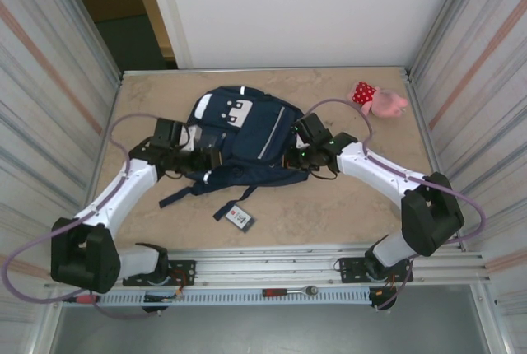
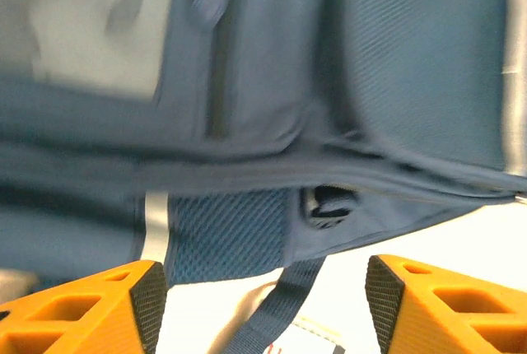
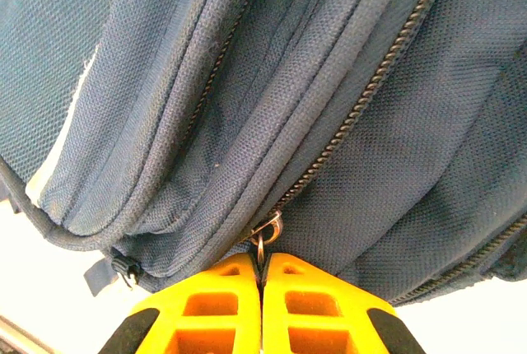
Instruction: Pack the student bag
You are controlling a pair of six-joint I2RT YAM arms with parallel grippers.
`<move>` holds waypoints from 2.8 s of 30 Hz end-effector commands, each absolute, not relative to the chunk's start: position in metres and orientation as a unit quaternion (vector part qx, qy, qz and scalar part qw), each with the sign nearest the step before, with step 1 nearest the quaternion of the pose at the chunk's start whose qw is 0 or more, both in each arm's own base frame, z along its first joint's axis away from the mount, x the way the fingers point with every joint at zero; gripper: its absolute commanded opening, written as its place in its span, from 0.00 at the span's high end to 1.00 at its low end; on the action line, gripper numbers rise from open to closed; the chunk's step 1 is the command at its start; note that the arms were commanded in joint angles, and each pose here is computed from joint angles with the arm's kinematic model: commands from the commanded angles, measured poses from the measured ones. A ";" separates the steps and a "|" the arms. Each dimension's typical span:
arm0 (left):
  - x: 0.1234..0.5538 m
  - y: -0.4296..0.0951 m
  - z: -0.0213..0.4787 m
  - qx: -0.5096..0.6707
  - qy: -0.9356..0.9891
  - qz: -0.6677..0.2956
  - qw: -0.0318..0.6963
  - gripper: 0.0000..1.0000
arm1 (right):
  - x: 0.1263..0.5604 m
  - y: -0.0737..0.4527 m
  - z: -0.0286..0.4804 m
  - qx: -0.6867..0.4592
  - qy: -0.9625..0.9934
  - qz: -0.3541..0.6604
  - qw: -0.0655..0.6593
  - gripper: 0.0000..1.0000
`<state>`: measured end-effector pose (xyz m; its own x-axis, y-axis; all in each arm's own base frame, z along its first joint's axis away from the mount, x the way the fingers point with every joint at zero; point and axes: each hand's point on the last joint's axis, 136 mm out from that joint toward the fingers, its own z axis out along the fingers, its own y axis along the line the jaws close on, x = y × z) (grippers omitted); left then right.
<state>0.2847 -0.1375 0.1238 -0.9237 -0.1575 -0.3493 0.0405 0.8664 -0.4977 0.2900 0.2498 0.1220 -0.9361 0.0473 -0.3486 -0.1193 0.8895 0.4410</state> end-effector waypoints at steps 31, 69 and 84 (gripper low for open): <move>0.306 -0.225 0.123 -0.194 0.906 -0.351 0.136 0.32 | 0.282 0.351 0.119 -0.022 0.936 0.324 0.139 1.00; 0.340 -0.130 0.136 -0.155 0.922 -0.289 0.203 0.82 | 0.283 0.243 0.119 -0.020 0.958 0.256 0.127 1.00; 0.280 -0.264 0.198 0.508 0.749 -0.207 0.372 0.26 | 0.281 0.274 0.150 -0.037 0.921 0.359 0.149 1.00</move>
<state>0.2828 -0.2552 0.1896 -0.5249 0.4356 -0.7313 0.7700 0.6090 -0.1900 0.2857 0.2665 0.1307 -0.9564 0.0390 -0.2893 -0.1468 0.7924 0.5921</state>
